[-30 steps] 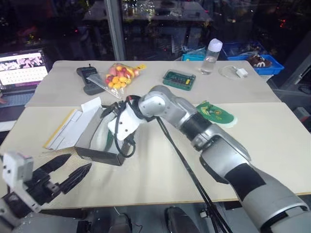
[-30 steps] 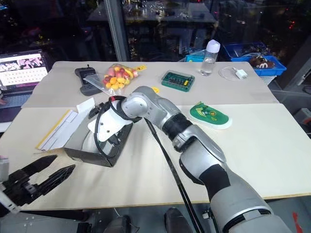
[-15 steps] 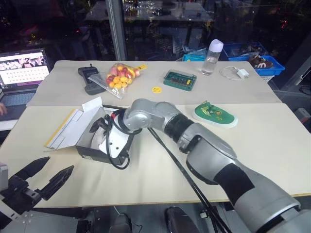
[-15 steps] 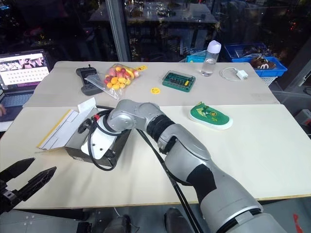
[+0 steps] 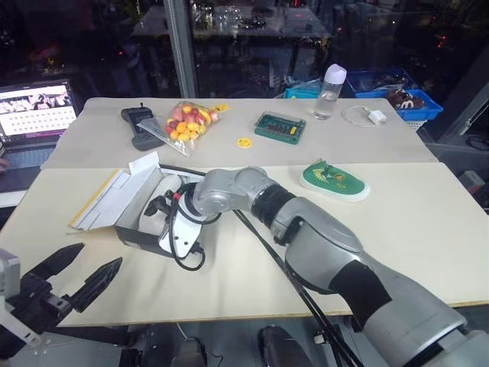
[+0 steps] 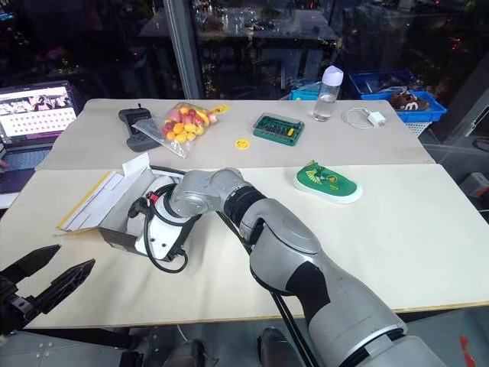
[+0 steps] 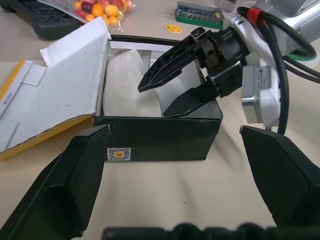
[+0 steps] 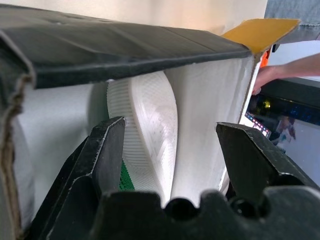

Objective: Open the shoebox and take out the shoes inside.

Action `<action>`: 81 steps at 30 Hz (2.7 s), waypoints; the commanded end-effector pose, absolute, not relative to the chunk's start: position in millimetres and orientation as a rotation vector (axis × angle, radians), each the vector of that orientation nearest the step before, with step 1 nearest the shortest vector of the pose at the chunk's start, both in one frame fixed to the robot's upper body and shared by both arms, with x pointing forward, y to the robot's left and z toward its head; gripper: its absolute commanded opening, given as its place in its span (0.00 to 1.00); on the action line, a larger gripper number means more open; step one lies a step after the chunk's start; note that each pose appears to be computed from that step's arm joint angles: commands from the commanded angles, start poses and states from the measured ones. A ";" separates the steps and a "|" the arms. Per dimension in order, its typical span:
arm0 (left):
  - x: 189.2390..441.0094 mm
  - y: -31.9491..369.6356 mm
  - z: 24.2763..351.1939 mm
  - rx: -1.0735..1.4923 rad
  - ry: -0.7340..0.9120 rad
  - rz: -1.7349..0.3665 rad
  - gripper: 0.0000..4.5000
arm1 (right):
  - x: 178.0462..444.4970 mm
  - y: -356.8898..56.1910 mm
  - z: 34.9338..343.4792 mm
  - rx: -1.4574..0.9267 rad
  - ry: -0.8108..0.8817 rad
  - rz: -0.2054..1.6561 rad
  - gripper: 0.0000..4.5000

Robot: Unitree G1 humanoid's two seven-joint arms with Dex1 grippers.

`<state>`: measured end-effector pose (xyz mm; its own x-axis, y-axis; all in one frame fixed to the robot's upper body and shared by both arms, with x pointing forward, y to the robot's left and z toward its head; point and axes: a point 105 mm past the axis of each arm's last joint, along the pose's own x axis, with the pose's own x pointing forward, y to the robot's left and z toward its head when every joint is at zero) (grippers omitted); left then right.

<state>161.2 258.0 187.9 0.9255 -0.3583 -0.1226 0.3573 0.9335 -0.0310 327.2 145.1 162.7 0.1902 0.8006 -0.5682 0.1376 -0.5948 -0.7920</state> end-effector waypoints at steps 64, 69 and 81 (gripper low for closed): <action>188.5 230.7 192.6 -0.008 0.072 -0.475 1.00 | 337.5 111.1 187.5 -1.835 -0.983 1.411 0.10; 189.5 230.0 192.3 -0.009 0.075 -0.483 1.00 | 328.8 101.5 167.4 -1.933 -1.028 1.513 0.10; 189.5 227.6 190.9 -0.018 0.072 -0.486 1.00 | 336.7 97.1 225.6 -1.831 -1.098 1.362 0.10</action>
<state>190.2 230.4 187.0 0.8834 -0.4622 -0.0779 0.4590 0.8867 -0.0556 342.9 90.1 196.3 0.1552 0.8283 -0.5383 0.2263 -0.5602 -0.7968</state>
